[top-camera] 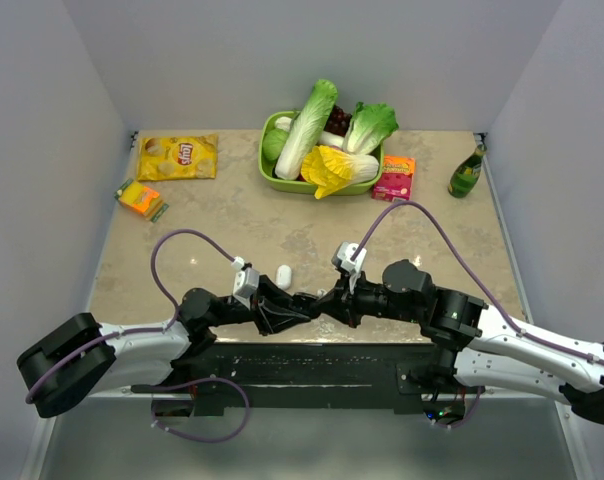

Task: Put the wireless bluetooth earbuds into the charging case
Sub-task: Place the earbud in the charging case.

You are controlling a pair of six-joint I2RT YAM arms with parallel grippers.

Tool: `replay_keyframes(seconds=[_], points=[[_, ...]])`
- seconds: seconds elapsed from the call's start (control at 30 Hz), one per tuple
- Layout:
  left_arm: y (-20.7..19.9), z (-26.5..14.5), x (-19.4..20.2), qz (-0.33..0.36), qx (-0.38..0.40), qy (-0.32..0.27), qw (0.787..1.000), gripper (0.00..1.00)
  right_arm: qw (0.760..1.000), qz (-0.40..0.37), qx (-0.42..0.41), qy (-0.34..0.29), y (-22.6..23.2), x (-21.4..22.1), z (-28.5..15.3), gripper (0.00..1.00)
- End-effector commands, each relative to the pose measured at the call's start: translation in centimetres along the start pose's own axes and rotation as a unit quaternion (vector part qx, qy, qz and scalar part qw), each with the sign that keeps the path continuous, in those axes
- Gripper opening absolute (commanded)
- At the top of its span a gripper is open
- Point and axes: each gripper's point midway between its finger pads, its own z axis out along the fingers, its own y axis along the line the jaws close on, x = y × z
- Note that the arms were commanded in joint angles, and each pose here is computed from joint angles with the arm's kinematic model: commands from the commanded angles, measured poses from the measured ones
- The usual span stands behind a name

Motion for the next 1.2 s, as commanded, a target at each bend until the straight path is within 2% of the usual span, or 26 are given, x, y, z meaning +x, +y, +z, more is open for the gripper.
replay_keyframes(seconds=[0.0, 0.23, 0.6, 0.9, 1.17], points=[[-2.3, 0.6, -5.4, 0.07, 0.049, -0.096, 0.992, 0.0, 1.0, 0.0, -0.009, -0.025, 0.7, -2.0, -0.2, 0.03], [-2.6, 0.6, -5.7, 0.07, 0.054, -0.103, 0.991, 0.0, 0.999, -0.017, -0.036, -0.028, 1.5, -2.0, -0.4, 0.0], [-5.6, 0.5, -7.0, 0.079, 0.131, -0.112, 0.982, 0.0, 0.996, -0.05, -0.058, -0.045, 2.5, -3.6, -2.4, 0.0], [-6.2, 0.7, -7.6, 0.091, 0.148, -0.107, 0.979, 0.0, 0.993, -0.063, -0.092, -0.032, 3.8, -3.6, -3.3, 0.0], [-6.3, 1.2, -8.1, 0.098, 0.156, -0.108, 0.977, 0.0, 0.994, -0.066, -0.089, -0.011, 3.6, -2.9, -3.1, 0.0]])
